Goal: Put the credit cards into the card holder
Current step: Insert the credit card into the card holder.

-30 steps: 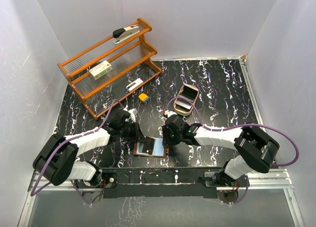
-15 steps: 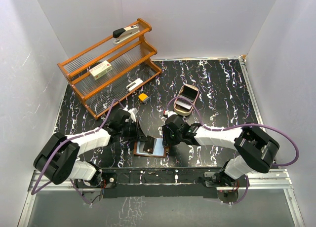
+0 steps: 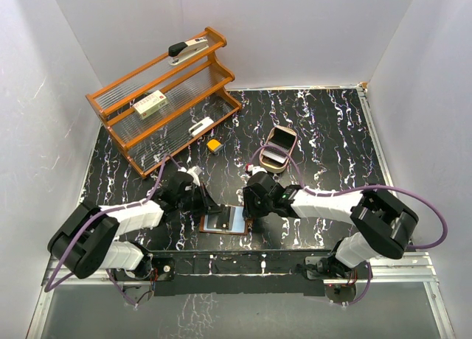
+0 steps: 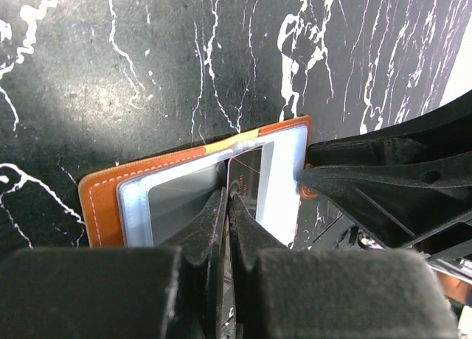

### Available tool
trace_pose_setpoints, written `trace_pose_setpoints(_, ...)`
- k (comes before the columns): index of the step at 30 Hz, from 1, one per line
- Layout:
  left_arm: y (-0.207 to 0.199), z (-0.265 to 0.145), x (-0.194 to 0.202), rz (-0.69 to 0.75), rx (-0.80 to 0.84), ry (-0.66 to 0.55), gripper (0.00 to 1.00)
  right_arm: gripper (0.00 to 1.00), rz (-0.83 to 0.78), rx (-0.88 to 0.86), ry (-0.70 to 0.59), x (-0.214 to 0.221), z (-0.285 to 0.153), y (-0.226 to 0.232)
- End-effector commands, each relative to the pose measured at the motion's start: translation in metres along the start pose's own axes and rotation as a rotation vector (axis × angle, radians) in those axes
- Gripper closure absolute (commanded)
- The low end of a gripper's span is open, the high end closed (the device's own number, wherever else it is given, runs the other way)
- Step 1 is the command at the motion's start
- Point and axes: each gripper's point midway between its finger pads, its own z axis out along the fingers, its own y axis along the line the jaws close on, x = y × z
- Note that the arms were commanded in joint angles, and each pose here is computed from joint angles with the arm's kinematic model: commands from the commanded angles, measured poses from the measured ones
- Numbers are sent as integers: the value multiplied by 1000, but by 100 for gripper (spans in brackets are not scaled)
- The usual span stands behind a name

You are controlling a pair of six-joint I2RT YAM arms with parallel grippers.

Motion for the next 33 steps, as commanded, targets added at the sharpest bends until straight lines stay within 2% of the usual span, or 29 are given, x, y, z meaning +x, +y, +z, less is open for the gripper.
trace_pose_setpoints(1,1,-2,-4,-43,4,-64,100,75,27,7,0,5,-2,-2)
trace_pose_setpoints(3,1,-3,-3,-55,-1,-64,100,72,30,10,-11,0,-5,0)
trace_pose_setpoints(8,-5,-13,-8,-44,-21,-73,71,66,36,-13,-40,-19,-27,15)
trace_pose_setpoints(12,-7,-17,-6,-46,-20,-58,61,66,67,-53,-54,-25,-44,26)
trace_pose_setpoints(19,-9,-19,1,-51,1,-32,57,66,120,-126,-94,-29,-55,49)
trace_pose_setpoints(25,-5,-18,6,-58,-5,-17,57,66,138,-158,-56,-18,-41,63)
trace_pose_setpoints(33,2,-17,13,-79,-13,-5,57,64,142,-40,-53,-5,-25,35)
